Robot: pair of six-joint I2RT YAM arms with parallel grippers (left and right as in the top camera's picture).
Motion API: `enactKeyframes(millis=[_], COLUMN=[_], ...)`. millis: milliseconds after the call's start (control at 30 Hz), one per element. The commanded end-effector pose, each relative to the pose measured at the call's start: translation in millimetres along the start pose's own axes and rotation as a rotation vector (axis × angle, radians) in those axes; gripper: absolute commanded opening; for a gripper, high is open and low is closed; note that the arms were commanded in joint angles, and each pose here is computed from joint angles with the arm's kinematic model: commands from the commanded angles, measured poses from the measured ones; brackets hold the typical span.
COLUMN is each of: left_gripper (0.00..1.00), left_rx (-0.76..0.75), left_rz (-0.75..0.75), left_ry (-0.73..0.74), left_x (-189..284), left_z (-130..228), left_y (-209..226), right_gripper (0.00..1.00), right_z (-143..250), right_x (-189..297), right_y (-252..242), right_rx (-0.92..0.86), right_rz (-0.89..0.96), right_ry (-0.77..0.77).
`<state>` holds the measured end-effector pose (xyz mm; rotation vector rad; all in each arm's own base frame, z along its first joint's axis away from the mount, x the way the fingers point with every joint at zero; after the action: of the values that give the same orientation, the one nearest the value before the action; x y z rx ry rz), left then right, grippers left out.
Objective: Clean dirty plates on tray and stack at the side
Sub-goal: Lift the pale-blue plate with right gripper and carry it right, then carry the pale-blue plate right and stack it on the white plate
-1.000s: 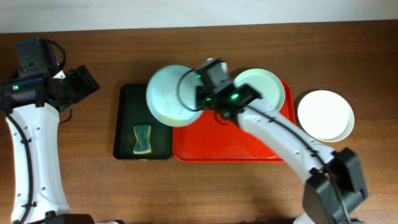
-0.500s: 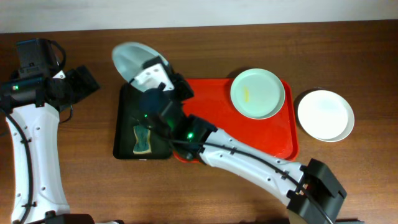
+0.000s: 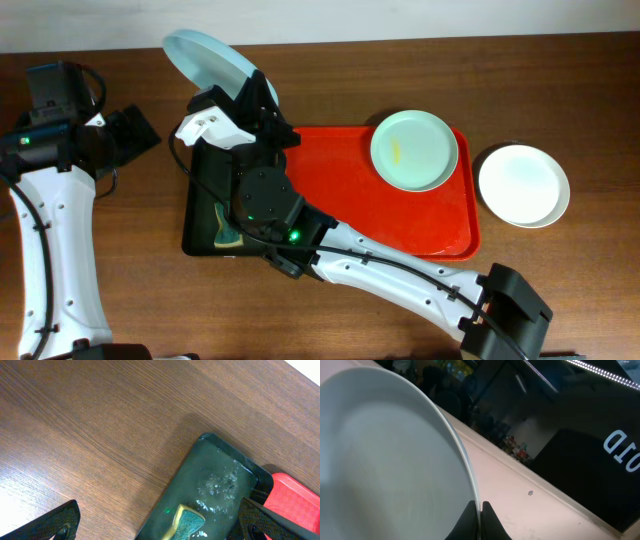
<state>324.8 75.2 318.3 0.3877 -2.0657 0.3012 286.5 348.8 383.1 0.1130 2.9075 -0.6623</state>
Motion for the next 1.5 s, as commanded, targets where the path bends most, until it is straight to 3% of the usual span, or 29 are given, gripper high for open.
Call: enactKeyframes(millis=[0,367,567,700,833,933,1067,1233,1467], left_gripper=[0.99,0.99,0.99,0.99,0.99,0.99,0.99,0.99,0.99], left_rx=[0.013,0.012,0.013,0.013,0.012,0.013,0.013,0.013,0.012], left_rz=[-0.003,-0.002,-0.003,-0.003,-0.003,-0.003,-0.002,-0.003,-0.003], left_ry=[0.004,0.004,0.004,0.004,0.004,0.004,0.004,0.004,0.004], left_x=[-1.3,-1.3,-1.3,-1.3,-1.3,-1.3,-1.3,-1.3,-1.3], left_z=[0.0,0.0,0.0,0.0,0.0,0.0,0.0,0.0,0.0], left_y=[1.0,1.0,1.0,1.0,1.0,1.0,1.0,1.0,1.0], right_gripper=[0.04,0.04,0.04,0.04,0.04,0.04,0.04,0.04,0.04], right_z=[-7.5,-15.4,-4.2,40.2,104.9,135.9,141.9,160.2,266.0], right_x=[-0.6,0.0,-4.2,-12.4,-14.2,-33.1,-60.7,-83.9,-80.6], right_y=[-7.9,-16.3,-23.1,-4.6,30.0,18.3,-27.4,-121.1,-283.0], right_rx=[-0.019,-0.14,-0.384,-0.441,-0.573,-0.708,-0.792,-0.867,-0.961], right_rz=[0.024,0.056,0.141,0.145,-0.232,-0.283,-0.312,-0.206,0.237], right_ry=[-0.012,-0.052,0.018,0.187,0.517,0.704,0.756,0.836,1.15])
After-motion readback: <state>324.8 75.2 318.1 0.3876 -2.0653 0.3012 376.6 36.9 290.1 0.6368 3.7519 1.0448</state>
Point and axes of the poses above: each gripper's point midway between its finger pads, its own x axis back along the fingers, its own y axis along the line the jaws close on, z = x × y, the point moved 9 cm from there along x, back along the fingers, and after that the axes turned 10 degrees about -x, right-handed, at the moved point
